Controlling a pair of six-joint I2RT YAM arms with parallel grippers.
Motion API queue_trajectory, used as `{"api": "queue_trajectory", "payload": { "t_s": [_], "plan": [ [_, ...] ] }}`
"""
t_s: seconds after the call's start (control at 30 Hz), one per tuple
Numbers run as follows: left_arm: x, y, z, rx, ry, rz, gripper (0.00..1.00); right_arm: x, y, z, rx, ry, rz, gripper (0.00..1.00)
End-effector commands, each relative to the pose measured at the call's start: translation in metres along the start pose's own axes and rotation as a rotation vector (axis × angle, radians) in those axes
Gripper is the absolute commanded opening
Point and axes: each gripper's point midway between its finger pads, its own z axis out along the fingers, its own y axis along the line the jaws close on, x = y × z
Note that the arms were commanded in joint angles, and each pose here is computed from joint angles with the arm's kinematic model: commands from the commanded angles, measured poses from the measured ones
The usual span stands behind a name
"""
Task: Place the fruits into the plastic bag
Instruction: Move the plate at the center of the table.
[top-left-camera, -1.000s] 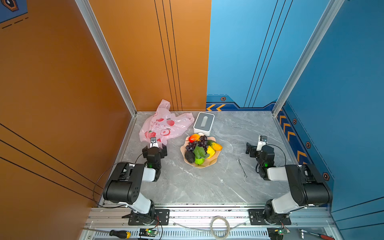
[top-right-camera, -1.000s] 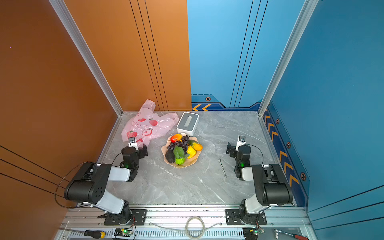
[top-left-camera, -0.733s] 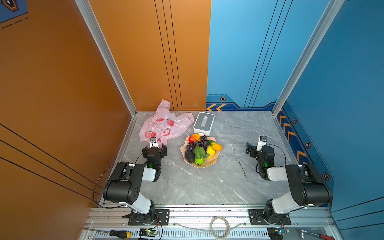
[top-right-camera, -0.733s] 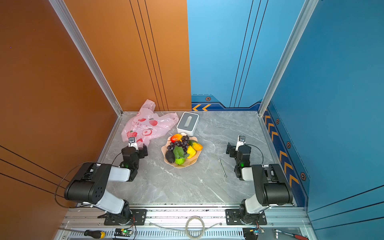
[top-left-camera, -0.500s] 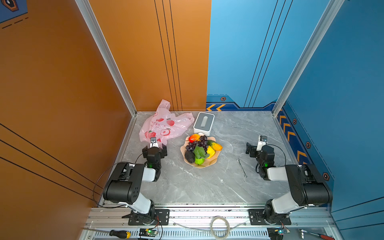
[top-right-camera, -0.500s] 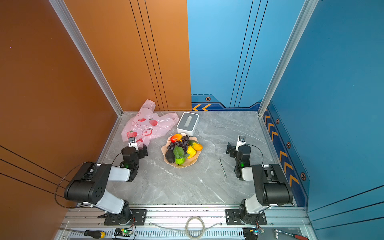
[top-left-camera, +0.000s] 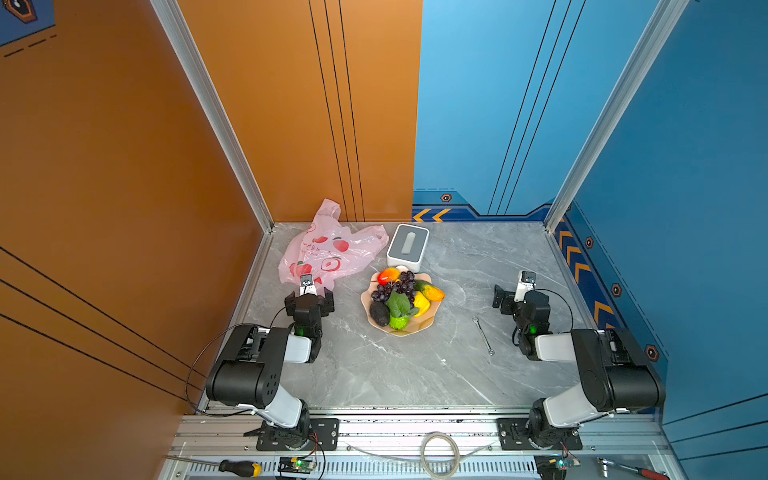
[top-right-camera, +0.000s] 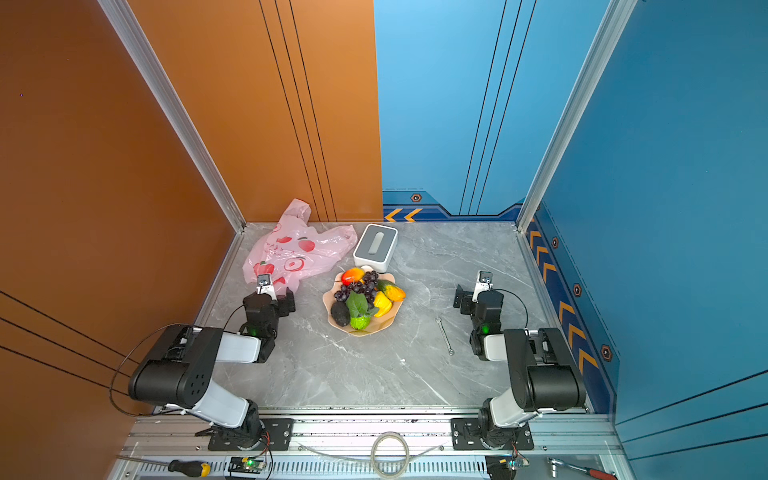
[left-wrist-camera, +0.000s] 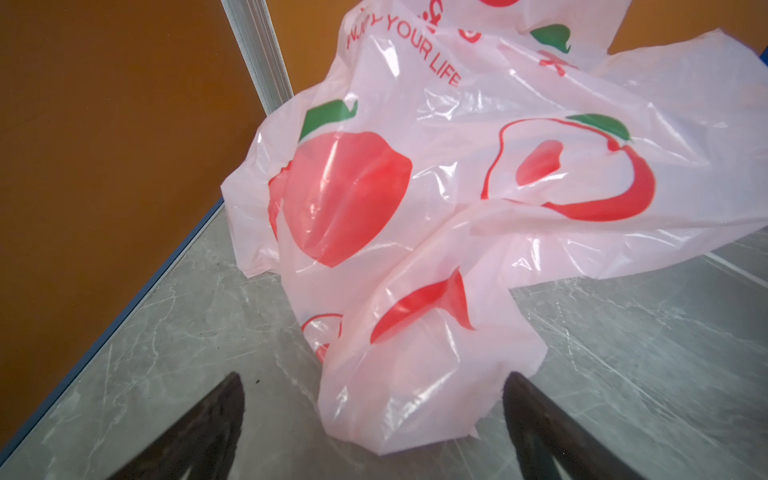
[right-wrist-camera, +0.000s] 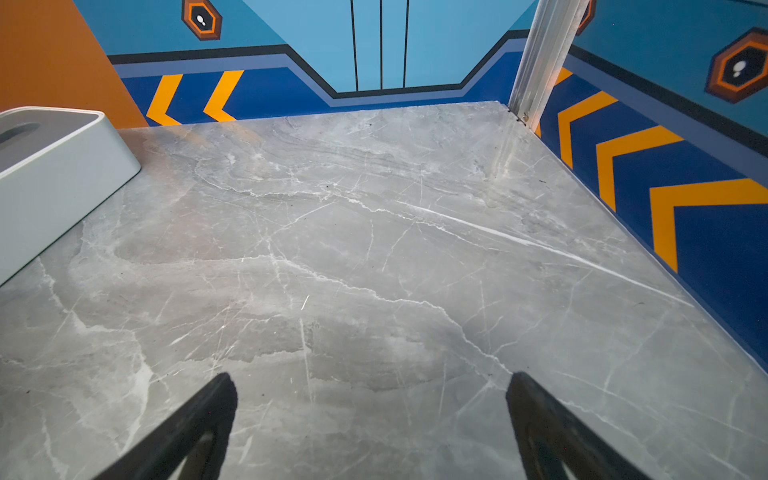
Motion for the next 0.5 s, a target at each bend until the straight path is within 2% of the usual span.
{"api": "queue_trajectory", "payload": {
  "t_s": [0.0,0.33,0.47],
  "plan": [
    [-0.0109,-0.0017,0.0042,0.01,-0.029,0.001,0.98,-0.007,-0.0003,0.0044,-0.004,-0.017,0.001,1.0],
    [-0.0108,-0.0017,0.0039,0.011,-0.029,0.0,0.98,-0.0065,-0.0024,0.0035,0.009,-0.021,0.002,1.0],
    [-0.0172,-0.0003,0.0001,0.012,-0.043,-0.004,0.98,-0.0114,-0.0064,-0.0044,0.03,-0.067,0.014,1.0]
  ]
}}
